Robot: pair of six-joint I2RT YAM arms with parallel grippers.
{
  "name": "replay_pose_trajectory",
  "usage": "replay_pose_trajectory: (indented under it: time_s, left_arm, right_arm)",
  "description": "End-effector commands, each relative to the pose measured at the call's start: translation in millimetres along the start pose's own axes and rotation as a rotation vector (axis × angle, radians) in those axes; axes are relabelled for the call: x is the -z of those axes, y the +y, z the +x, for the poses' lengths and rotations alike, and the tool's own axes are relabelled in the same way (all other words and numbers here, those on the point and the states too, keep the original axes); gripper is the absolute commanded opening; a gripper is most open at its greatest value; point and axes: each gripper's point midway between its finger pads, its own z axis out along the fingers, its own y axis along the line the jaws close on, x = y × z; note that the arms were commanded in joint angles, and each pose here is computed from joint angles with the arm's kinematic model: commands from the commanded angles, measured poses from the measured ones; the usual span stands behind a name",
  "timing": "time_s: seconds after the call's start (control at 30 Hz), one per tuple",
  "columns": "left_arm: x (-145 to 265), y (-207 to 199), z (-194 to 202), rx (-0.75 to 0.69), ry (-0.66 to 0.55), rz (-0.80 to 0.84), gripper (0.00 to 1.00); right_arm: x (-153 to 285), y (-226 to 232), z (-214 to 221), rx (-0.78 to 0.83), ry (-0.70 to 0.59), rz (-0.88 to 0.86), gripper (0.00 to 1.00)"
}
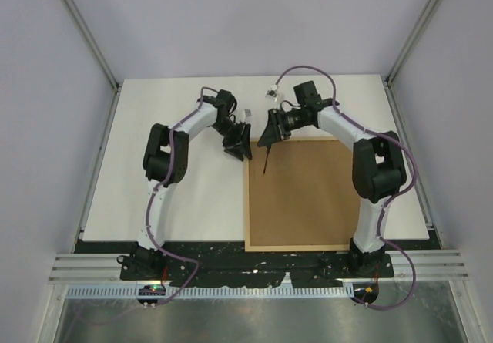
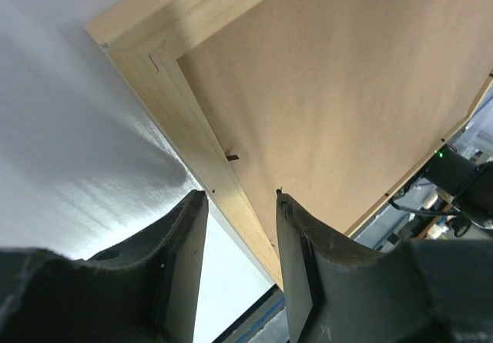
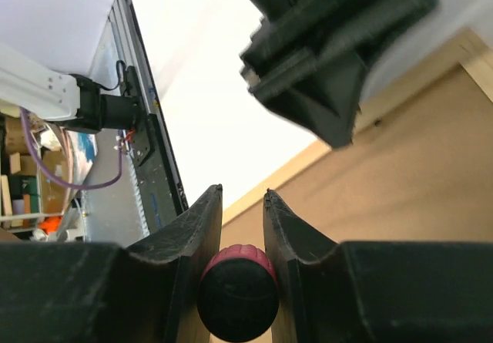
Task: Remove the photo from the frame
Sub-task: Release the photo frame item from the photo frame, then adjust the photo frame item on the photo frame.
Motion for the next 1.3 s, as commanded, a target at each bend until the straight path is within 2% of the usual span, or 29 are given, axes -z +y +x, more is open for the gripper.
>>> replay_pose_trajectory:
  time_s: [0.0, 0.23, 0.37, 0.57, 0.8, 1.07, 1.27]
  left_arm:
    - [23, -4, -22, -0.067, -0.077, -0.077, 0.45]
    - [14, 16, -26, -0.090, -0.069, -0.283, 0.47]
    - [3, 15, -23, -0.108, -0.052, -0.333, 0.48]
    - [-4, 4, -21, -0.133, -0.046, -0.334, 0.49]
    - [-7, 2, -19, -0.157, -0.054, -0.418, 0.49]
    - [-4, 5, -29, -0.149, -0.092, -0.480, 0.43]
    - [-6, 3, -30, -0.129, -0.106, -0.474, 0.38]
  right_arm:
    - [52, 25, 6, 0.055, -0.024, -0.082, 0.08]
    - [40, -14, 71, 0.016, 0.050, 0.023, 0.08]
    - [30, -19, 84, 0.027, 0.067, 0.044, 0.08]
    - [7, -2, 96, 0.087, 0.117, 0.023, 0.08]
    - [-2, 17, 97, 0.146, 0.128, 0.012, 0.08]
    - [6, 47, 94, 0.196, 0.114, -0.048, 0.08]
    - [5, 63, 111, 0.228, 0.150, -0.079, 0.08]
